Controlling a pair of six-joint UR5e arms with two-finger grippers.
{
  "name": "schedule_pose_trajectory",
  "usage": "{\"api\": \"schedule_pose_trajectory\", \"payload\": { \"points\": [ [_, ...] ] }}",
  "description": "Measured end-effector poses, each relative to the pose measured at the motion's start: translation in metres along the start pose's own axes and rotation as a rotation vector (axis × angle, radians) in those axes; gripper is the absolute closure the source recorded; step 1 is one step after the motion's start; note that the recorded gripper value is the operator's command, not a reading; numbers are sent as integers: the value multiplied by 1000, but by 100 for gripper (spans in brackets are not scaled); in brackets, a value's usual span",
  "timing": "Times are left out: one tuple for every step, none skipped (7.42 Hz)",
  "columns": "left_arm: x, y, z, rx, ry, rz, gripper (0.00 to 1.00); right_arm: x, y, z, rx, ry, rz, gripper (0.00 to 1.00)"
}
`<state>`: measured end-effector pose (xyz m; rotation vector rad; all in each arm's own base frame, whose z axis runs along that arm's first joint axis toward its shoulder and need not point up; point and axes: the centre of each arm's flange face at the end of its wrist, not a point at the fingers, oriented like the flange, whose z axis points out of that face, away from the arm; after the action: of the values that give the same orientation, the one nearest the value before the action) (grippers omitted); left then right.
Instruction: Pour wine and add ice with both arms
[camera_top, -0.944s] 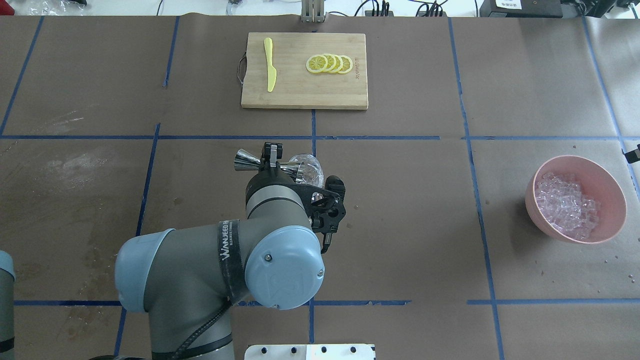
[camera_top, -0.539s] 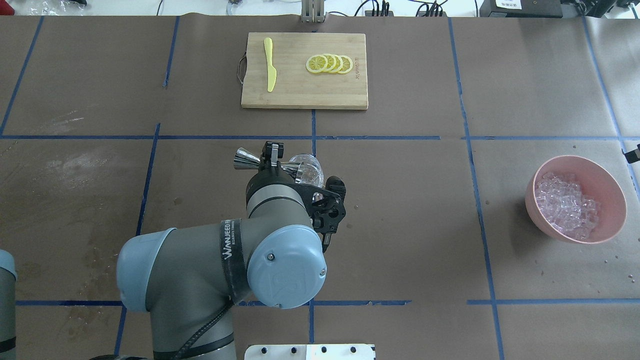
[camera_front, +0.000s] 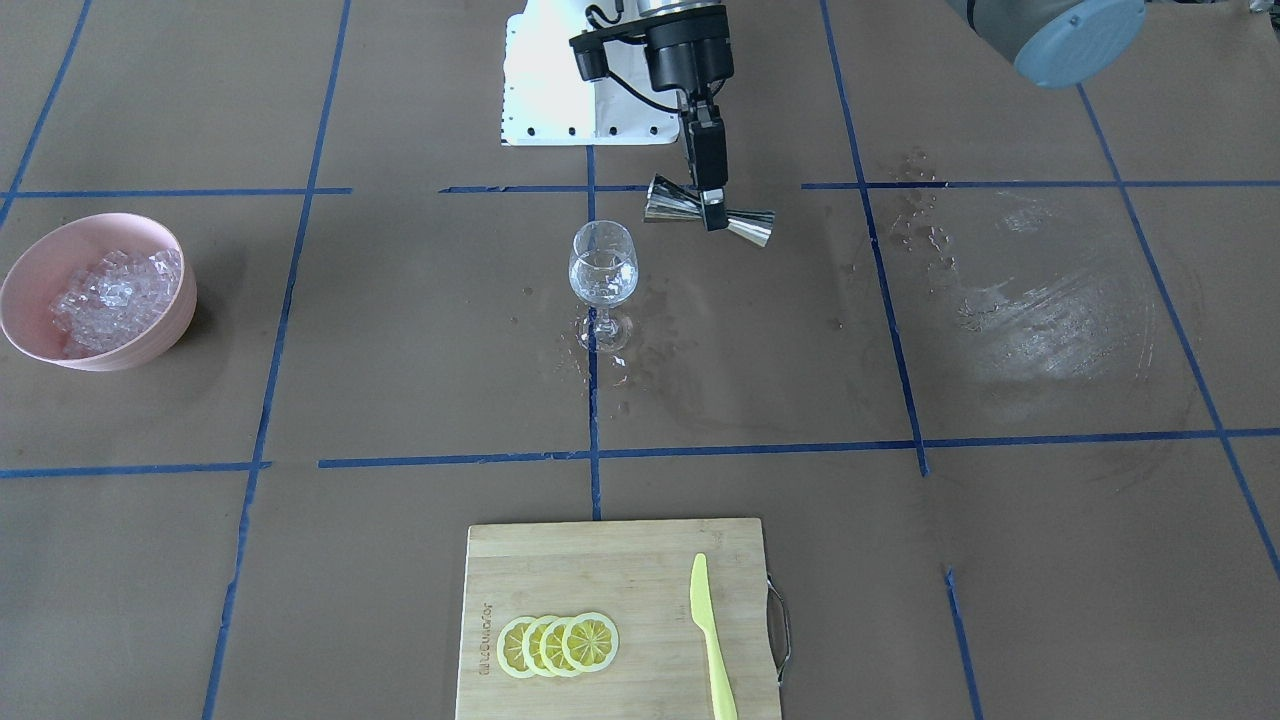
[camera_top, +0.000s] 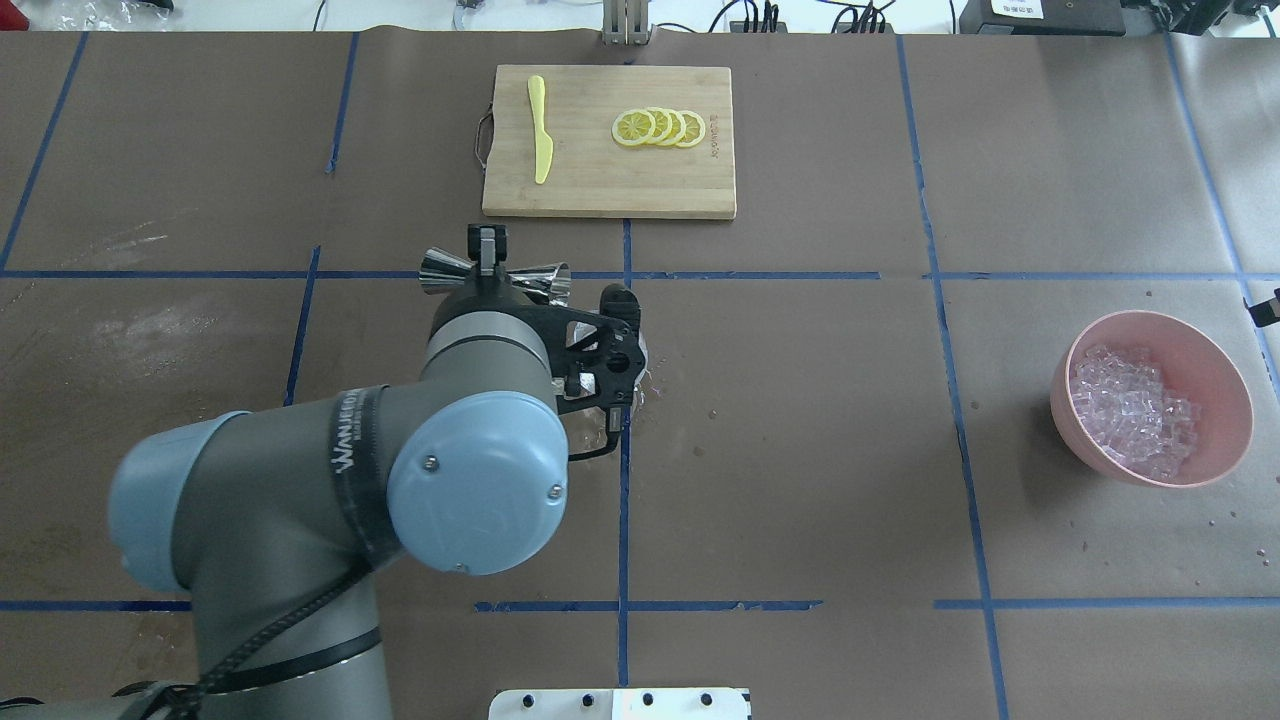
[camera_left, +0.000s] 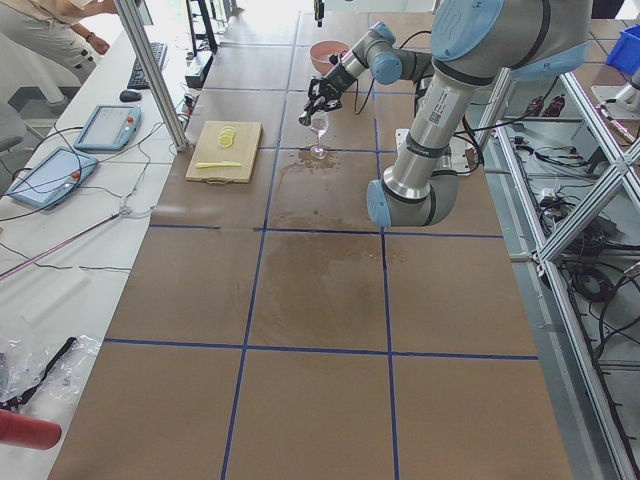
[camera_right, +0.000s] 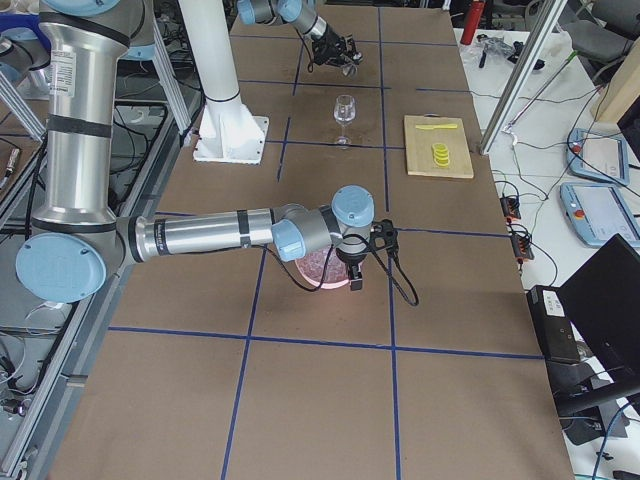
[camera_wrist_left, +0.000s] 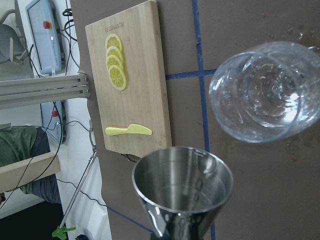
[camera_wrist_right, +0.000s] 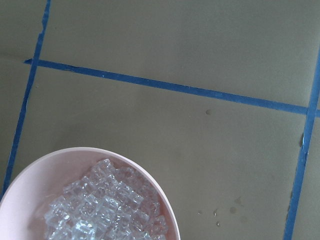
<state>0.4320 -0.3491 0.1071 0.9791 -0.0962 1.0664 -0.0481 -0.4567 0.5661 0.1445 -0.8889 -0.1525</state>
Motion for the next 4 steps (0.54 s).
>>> {"api": "schedule_pose_trajectory", "payload": {
  "points": [
    [-3, 24, 0, 20, -9, -67, 100, 0, 0, 0, -1, 1, 0, 0],
    [3, 46, 8, 46, -14, -146, 100, 1, 0, 0, -1, 1, 1, 0],
    [14, 70, 21, 72, -18, -213, 100, 1, 0, 1, -1, 1, 1, 0],
    [27, 97, 35, 96, -19, -263, 100, 1, 0, 0, -1, 1, 1, 0]
  ]
}}
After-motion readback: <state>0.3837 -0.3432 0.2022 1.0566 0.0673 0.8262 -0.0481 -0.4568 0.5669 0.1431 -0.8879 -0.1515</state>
